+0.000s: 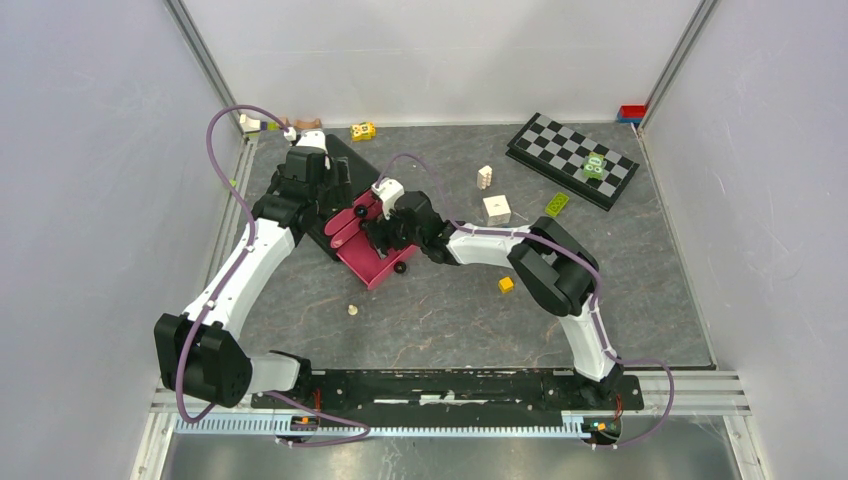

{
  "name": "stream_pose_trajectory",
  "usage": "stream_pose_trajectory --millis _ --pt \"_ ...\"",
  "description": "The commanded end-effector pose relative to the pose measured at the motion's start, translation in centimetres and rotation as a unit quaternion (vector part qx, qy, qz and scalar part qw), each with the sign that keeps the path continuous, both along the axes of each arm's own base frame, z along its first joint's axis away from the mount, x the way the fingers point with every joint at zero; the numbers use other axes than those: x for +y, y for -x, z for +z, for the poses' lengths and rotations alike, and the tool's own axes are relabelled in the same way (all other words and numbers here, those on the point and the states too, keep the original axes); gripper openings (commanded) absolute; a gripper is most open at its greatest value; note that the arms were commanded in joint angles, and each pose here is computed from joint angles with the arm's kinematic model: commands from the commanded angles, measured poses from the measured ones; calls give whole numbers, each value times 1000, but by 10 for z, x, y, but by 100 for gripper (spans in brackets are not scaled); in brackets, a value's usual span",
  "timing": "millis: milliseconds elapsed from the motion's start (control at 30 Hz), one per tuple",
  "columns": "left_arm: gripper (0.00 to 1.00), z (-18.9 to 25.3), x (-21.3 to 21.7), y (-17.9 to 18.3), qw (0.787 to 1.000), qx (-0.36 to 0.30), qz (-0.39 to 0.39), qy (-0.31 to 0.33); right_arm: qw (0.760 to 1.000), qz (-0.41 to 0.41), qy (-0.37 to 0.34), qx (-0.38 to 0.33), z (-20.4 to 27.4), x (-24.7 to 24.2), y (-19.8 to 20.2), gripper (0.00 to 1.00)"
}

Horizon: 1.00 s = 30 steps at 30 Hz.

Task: Organize the makeup
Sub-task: Place the makeup in the drawer.

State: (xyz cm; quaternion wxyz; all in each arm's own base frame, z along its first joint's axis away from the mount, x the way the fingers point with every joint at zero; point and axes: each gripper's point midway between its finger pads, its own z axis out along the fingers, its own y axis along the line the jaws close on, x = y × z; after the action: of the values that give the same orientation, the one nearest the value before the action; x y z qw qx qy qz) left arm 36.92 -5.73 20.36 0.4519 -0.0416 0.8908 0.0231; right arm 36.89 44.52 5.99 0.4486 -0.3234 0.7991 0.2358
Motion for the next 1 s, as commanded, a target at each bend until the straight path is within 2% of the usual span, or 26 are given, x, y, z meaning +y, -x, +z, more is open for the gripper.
stream_pose_trajectory --millis 0,133,467,600,800,967 --pt "94 -55 8 41 992 122 -4 -33 999 1 -27 -39 41 3 -4 95" --pt "94 -55 8 41 992 122 -4 -33 1000 8 -6 -25 41 -4 5 94" --pt "94 -56 8 41 992 124 -5 -33 995 11 87 57 2 -33 32 94" --pt "94 -56 7 41 992 122 -5 -32 992 -4 113 52 4 -50 36 93" --pt "94 -56 8 41 992 123 -5 -32 993 -10 108 35 22 -57 36 93" --pt "93 -56 7 41 992 124 -6 -32 998 -9 64 7 56 -43 28 97"
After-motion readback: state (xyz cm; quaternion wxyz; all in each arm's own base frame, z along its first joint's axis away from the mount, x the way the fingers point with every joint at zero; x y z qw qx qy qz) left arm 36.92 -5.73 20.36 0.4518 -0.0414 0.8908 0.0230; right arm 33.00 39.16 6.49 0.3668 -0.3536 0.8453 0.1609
